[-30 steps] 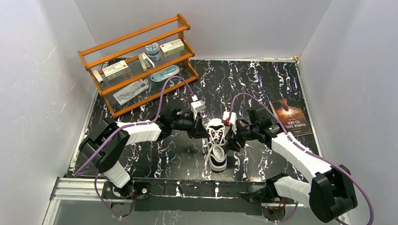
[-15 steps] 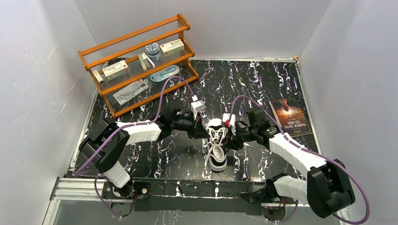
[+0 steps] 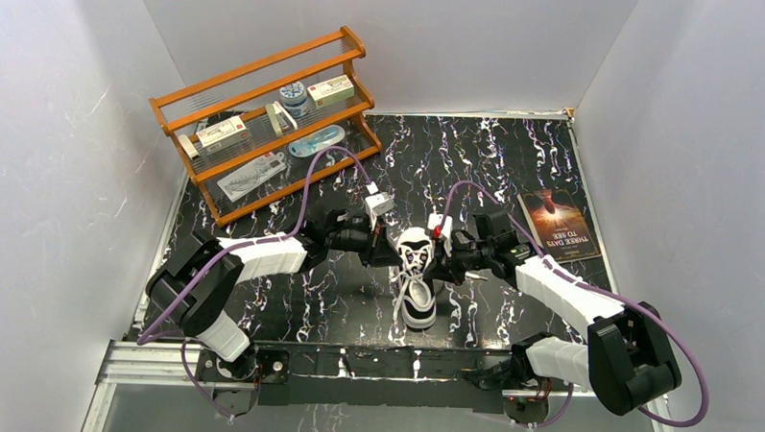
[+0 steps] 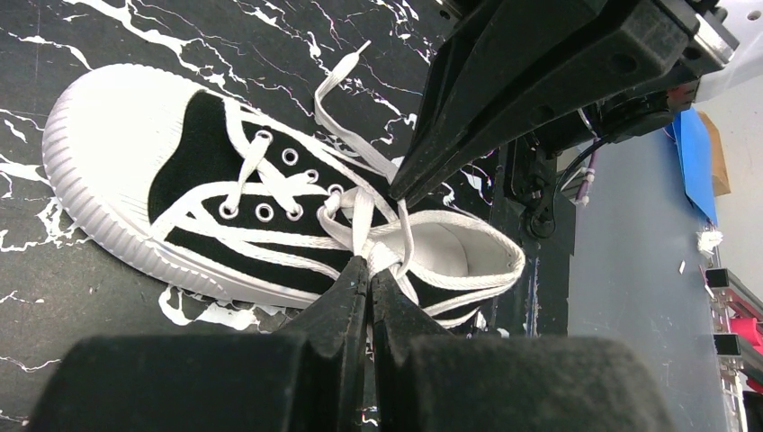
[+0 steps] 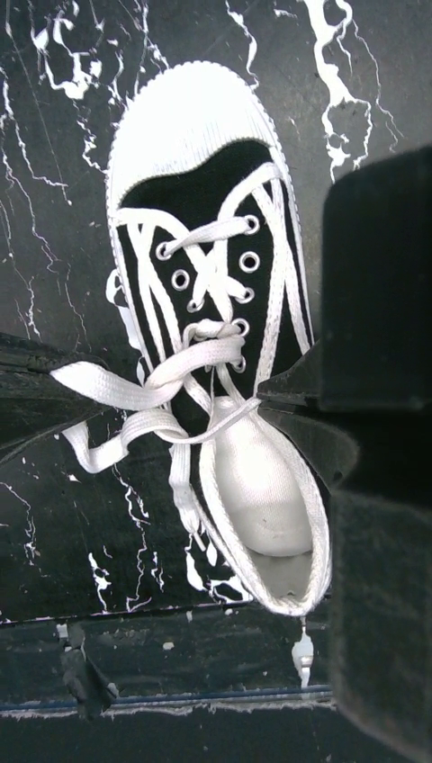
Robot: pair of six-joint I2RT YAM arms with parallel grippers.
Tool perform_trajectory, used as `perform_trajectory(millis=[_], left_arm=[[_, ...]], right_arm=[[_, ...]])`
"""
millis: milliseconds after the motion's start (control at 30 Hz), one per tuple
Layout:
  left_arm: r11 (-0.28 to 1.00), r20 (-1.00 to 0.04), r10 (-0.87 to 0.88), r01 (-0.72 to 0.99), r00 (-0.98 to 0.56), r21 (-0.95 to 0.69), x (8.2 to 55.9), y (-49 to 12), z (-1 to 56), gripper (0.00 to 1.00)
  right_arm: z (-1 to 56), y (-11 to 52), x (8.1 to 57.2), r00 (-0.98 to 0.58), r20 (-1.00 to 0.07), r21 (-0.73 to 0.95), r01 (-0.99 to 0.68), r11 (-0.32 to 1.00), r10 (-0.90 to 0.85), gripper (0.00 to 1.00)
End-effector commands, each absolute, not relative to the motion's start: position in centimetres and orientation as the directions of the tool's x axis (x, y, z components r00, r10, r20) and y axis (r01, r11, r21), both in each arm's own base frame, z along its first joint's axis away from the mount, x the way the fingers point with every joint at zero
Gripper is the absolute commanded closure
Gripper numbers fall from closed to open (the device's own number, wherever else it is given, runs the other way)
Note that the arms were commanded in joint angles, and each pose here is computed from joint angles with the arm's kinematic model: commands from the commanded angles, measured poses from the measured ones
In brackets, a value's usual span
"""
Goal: Tie the shoes
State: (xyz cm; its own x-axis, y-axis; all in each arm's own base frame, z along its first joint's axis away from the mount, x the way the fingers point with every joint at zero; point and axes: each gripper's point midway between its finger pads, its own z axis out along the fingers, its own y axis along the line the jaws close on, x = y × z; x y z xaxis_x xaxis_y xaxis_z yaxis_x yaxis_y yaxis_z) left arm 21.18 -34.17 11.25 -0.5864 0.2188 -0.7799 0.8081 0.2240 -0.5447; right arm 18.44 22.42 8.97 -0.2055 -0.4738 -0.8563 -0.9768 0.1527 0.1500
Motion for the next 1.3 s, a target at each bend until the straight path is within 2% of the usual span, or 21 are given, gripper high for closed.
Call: perform_trajectory(millis=[0, 100, 200, 333, 433, 500, 767, 967, 1133, 1267], left_arm=[[0.189, -0.815, 0.194, 0.836, -0.545, -0.514, 21.1, -34.2, 13.2, 1.00], [0.194, -0.821, 0.189, 0.840, -0.539, -0.507, 21.2, -34.2, 13.6, 1.00], [0.201, -0.825, 0.183, 0.842, -0.534, -0.501, 21.3, -34.1, 13.8, 1.00], [0.195, -0.818, 0.175, 0.834, -0.548, -0.517, 21.3, -34.2, 14.3, 1.00], [0.191, -0.811, 0.166, 0.825, -0.561, -0.531, 21.1, -34.3, 14.9, 1.00], [0.190, -0.807, 0.167, 0.822, -0.567, -0.538, 20.7, -34.2, 15.0, 1.00], [0.221, -0.793, 0.149, 0.802, -0.590, -0.555, 19.7, -33.1, 14.5, 1.00], [0.250, -0.781, 0.136, 0.784, -0.610, -0.568, 20.4, -33.3, 13.6, 1.00], [0.265, -0.775, 0.139, 0.777, -0.617, -0.571, 20.7, -33.4, 13.0, 1.00], [0.265, -0.762, 0.142, 0.766, -0.632, -0.586, 19.7, -32.9, 12.8, 1.00]], right_arm=[[9.8, 22.8, 19.3, -0.182, -0.878, 0.119, -0.979, 0.166, -0.444, 1.00], [10.4, 22.8, 19.7, -0.235, -0.870, 0.152, -0.964, 0.216, -0.434, 1.00], [10.9, 22.3, 20.7, -0.442, -0.806, 0.281, -0.871, 0.403, -0.394, 1.00], [10.9, 22.1, 19.4, -0.756, -0.599, 0.535, -0.624, 0.569, -0.265, 1.00], [10.4, 22.2, 18.4, -0.863, -0.450, 0.624, -0.487, 0.612, -0.229, 1.00], [10.7, 22.4, 18.4, -0.877, -0.432, 0.638, -0.463, 0.615, -0.211, 1.00], [10.0, 19.5, 21.8, -0.897, -0.439, 0.503, -0.286, 0.815, -0.044, 1.00], [9.4, 21.0, 20.2, -0.906, -0.385, 0.574, -0.384, 0.723, -0.176, 1.00], [11.0, 22.2, 18.7, -0.897, -0.384, 0.640, -0.430, 0.636, -0.220, 1.00], [11.3, 22.1, 18.7, -0.902, -0.386, 0.638, -0.412, 0.650, -0.193, 1.00]])
